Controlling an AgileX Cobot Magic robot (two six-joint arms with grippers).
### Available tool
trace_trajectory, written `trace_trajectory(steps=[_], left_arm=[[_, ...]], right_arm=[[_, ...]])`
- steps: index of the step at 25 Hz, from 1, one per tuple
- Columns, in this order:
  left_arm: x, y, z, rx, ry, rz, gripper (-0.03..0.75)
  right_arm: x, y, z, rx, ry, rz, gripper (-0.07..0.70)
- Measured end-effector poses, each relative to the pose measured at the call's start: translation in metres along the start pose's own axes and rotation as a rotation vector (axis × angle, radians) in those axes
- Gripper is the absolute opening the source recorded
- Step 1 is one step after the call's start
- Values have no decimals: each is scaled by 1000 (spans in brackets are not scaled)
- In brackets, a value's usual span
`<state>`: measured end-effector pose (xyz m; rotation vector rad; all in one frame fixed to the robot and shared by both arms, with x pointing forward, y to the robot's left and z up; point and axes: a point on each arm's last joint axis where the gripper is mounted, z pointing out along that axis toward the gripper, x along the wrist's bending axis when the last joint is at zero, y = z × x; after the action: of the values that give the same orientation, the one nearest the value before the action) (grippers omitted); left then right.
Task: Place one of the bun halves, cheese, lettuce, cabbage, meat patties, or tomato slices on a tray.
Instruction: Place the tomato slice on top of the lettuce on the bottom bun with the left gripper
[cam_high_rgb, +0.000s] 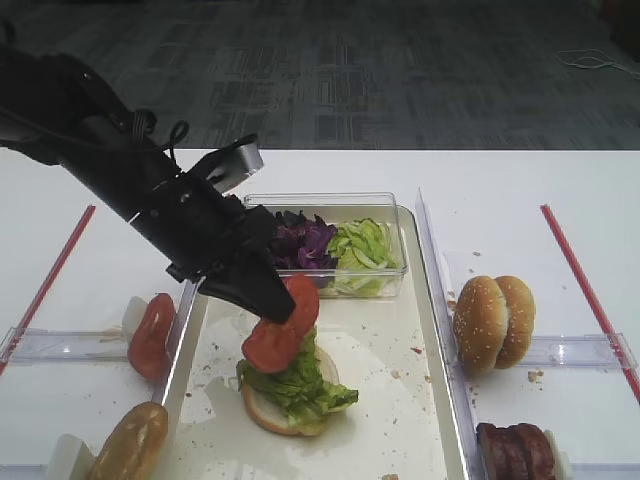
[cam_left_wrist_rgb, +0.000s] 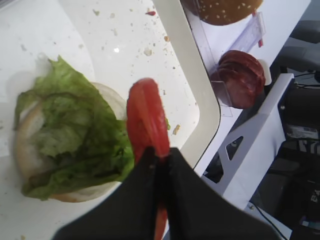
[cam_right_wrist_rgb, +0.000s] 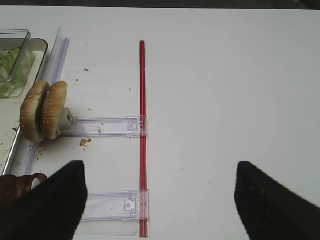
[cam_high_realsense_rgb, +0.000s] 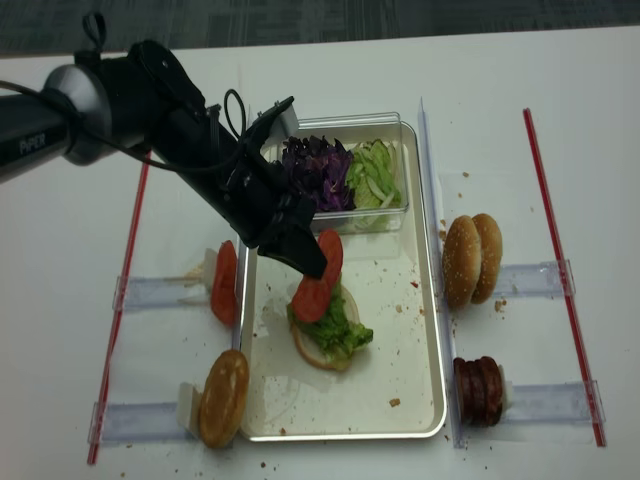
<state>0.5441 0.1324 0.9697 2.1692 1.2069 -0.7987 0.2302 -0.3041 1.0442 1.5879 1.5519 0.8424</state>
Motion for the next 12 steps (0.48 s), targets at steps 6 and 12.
trace_trajectory(steps=[6, 12], left_arm=[[4, -11, 9, 1, -50, -49, 36], [7, -20, 17, 1, -84, -79, 36]], right_arm=[[0, 0, 0, 0, 0, 0, 631], [0, 0, 0, 0, 0, 0, 631]])
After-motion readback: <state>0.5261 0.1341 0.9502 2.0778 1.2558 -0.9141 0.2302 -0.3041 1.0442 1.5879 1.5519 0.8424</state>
